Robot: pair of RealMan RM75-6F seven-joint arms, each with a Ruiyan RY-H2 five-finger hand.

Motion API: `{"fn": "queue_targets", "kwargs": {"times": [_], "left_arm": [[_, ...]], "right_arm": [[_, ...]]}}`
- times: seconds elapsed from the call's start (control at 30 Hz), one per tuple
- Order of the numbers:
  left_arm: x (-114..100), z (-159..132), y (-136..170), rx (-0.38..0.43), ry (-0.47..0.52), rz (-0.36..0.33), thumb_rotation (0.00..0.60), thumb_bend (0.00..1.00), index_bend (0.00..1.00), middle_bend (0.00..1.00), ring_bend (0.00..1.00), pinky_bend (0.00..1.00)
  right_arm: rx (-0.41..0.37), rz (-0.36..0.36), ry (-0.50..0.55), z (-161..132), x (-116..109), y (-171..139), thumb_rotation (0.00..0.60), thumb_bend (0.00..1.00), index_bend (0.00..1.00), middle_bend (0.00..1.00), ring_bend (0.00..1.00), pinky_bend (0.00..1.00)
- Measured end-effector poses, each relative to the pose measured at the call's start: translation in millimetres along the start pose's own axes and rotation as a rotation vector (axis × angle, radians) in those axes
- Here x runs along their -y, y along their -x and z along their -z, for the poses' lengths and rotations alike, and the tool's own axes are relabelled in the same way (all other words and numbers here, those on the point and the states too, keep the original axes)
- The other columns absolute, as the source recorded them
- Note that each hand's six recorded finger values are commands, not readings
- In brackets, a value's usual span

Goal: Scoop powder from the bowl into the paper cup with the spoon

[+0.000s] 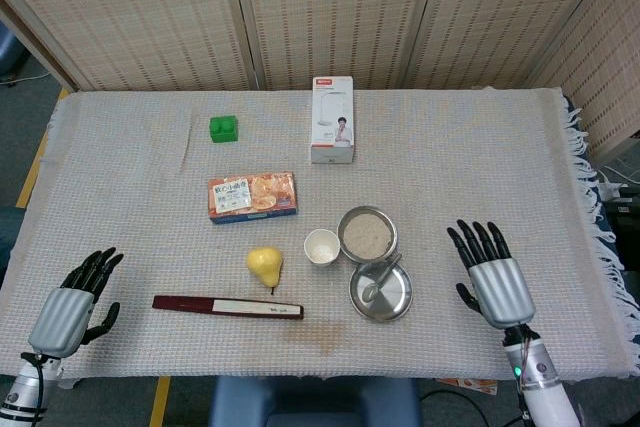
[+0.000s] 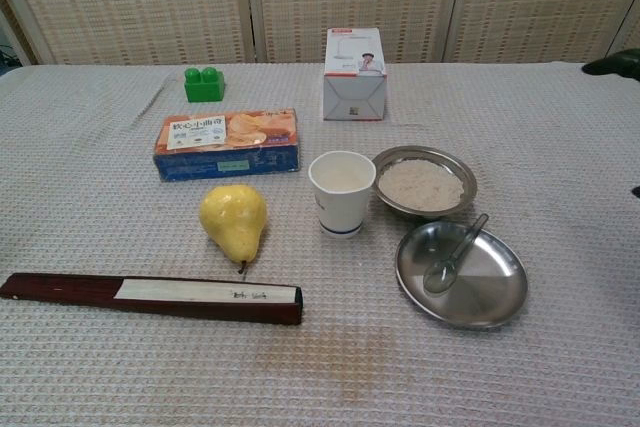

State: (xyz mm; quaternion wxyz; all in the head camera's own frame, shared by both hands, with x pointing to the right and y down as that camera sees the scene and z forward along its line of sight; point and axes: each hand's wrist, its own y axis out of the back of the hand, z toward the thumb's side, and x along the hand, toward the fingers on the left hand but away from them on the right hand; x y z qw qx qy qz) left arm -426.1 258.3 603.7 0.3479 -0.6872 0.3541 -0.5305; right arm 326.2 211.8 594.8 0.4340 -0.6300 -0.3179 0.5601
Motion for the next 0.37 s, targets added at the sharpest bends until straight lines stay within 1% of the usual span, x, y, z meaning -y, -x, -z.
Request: {"fn": "queue_targets", "kwargs": {"times": [0.1,0.13,0.23,0.37], "left_arm": [[-1,-3,0,0.011,0.005,-0.007,0.6,0.47,0.0,0.0,0.0,0.2],[-2,-4,0,0.017,0.007,-0.016,0.6,0.47,0.0,0.0,0.0,0.2],[-5,-7,0,0.031,0.007,-0.039,0.6,0.47,0.0,0.0,0.0,0.2],[-4,-7,1,0.032,0.002,-0.042,0.6,0.47,0.0,0.0,0.0,0.2]], "right_arm": [[0.107,0.024,0.015,26,0,-31,0.6,0.18,0.0,0.0,0.0,0.0],[0.121,0.028,0.02,29,0,-36,0.6,0.18,0.0,0.0,0.0,0.0],[0.121,0.034,0.045,33,-1,-39,0.6,0.18,0.0,0.0,0.0,0.0],[0.107,0.039,0.047,36,0,-38,0.6,0.18,0.0,0.0,0.0,0.0]]}}
